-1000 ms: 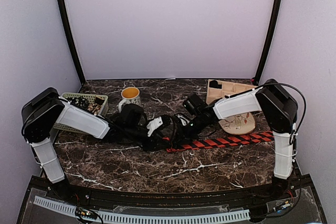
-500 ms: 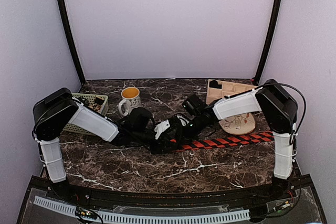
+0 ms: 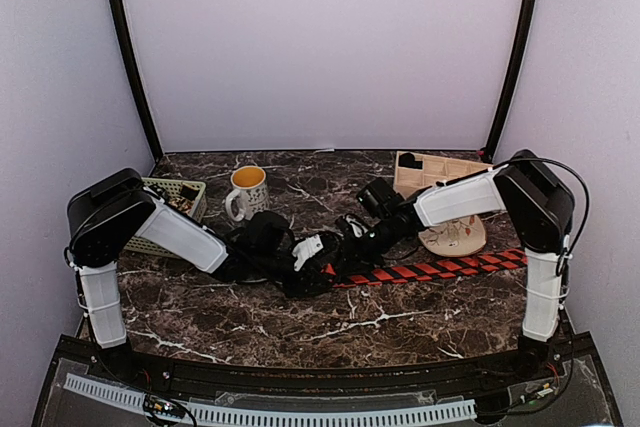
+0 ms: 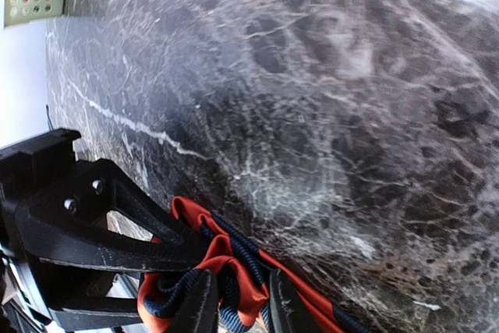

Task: Roll the ties
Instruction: Fold the tie at the center of the board.

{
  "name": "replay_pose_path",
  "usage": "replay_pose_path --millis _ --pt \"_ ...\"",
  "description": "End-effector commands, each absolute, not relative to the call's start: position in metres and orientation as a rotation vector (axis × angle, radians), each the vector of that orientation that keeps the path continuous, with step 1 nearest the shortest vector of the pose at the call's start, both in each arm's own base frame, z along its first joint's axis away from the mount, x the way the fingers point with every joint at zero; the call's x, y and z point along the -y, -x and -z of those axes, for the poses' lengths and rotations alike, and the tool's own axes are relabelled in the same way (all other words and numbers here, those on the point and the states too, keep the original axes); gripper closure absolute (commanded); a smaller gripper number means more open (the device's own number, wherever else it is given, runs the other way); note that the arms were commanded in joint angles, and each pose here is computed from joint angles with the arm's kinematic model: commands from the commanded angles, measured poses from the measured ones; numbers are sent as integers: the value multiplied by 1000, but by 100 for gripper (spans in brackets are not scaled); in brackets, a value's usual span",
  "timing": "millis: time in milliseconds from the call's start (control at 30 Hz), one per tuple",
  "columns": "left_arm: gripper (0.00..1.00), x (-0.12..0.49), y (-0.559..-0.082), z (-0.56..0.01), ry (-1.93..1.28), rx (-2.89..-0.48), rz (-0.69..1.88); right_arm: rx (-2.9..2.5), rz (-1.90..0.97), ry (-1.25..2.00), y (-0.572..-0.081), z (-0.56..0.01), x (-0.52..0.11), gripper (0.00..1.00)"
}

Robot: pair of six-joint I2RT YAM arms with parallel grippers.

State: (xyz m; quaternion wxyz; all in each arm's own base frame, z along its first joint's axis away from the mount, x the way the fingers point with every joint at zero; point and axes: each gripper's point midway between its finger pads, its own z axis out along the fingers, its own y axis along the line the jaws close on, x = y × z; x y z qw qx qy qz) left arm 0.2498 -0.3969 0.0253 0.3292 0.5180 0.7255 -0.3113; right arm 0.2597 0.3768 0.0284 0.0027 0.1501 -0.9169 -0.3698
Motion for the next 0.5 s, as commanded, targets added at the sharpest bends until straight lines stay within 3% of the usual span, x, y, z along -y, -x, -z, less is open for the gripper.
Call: replay_pose_path --millis 0,167,467 --pt "71 369 -230 25 -1438 -2104 734 2891 1163 -408 -263 -38 -363 72" --pt "71 368 -228 27 -1456 -2110 725 2892 1226 -412 -266 -64 -366 61" --pt "71 368 -228 26 -1464 -2106 726 2812 1332 -414 -259 -84 -378 60"
